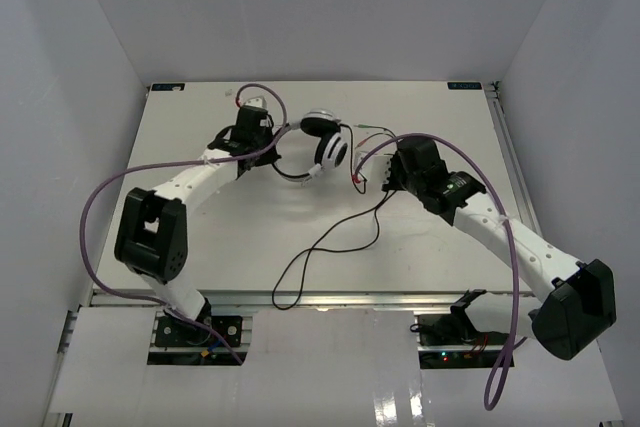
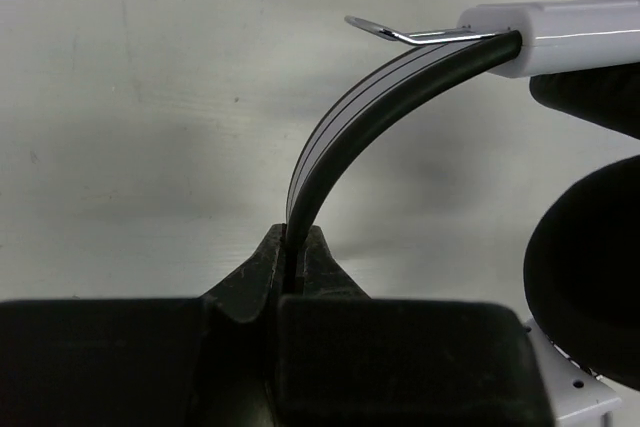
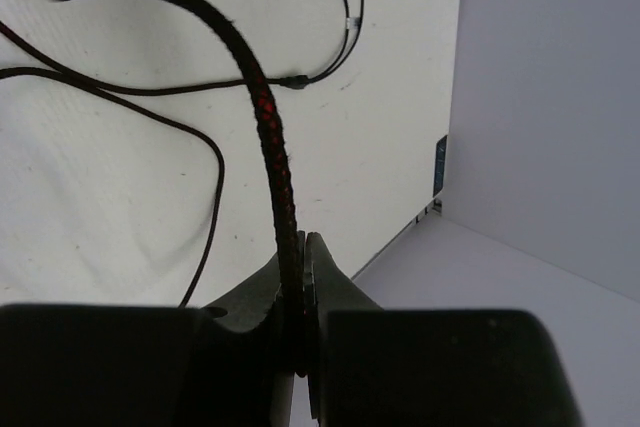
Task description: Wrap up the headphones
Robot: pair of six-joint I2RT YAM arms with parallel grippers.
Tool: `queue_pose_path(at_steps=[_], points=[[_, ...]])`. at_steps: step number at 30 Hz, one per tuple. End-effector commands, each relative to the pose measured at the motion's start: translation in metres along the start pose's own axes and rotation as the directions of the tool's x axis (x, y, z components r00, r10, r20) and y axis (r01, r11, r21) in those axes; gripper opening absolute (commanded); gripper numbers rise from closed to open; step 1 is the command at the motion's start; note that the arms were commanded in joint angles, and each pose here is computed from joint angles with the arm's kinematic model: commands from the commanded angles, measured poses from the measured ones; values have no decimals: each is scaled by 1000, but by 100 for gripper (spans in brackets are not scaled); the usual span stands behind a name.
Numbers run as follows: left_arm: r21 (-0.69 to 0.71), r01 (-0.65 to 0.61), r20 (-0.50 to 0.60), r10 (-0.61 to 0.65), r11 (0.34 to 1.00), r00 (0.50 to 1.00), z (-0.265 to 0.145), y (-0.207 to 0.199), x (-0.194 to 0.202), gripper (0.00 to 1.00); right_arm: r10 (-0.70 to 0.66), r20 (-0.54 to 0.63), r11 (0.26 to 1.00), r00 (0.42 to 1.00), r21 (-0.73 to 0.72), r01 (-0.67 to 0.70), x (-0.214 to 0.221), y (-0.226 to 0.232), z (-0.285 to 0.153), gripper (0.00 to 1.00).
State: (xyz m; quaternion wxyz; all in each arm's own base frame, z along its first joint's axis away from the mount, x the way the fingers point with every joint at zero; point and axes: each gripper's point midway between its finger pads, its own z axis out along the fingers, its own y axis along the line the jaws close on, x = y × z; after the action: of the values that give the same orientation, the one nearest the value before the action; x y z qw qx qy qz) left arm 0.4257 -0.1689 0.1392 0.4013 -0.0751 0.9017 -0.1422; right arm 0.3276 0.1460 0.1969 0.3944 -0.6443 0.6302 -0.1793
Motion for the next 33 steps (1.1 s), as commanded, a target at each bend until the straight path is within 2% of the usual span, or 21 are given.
queue_pose_path(at_steps=[1,8,13,17,21,25,33], points=[[-40,-191,40,192,981,981,6,-23,-1,0,-28,40,992,999,122,23,-17,-44,-24,8],[19,-307,15,307,951,952,14,-67,25,0,41,253,999,967,-29,-34,-64,-26,-33,8],[100,-338,28,337,936,941,0,-93,35,0,135,346,991,928,-61,-121,-89,-39,-38,8],[160,-345,51,341,925,938,-19,-102,43,0,225,348,972,910,-19,-234,-87,-71,-35,8],[232,-323,116,304,917,946,-51,-106,39,0,336,377,934,863,-13,-358,-76,-95,-32,8],[369,-321,140,289,872,947,-82,-119,51,0,400,381,911,834,-69,-406,-70,-95,-21,8],[617,-355,182,312,703,933,-139,-150,76,0,522,404,853,751,-257,-455,-83,-80,-5,8]])
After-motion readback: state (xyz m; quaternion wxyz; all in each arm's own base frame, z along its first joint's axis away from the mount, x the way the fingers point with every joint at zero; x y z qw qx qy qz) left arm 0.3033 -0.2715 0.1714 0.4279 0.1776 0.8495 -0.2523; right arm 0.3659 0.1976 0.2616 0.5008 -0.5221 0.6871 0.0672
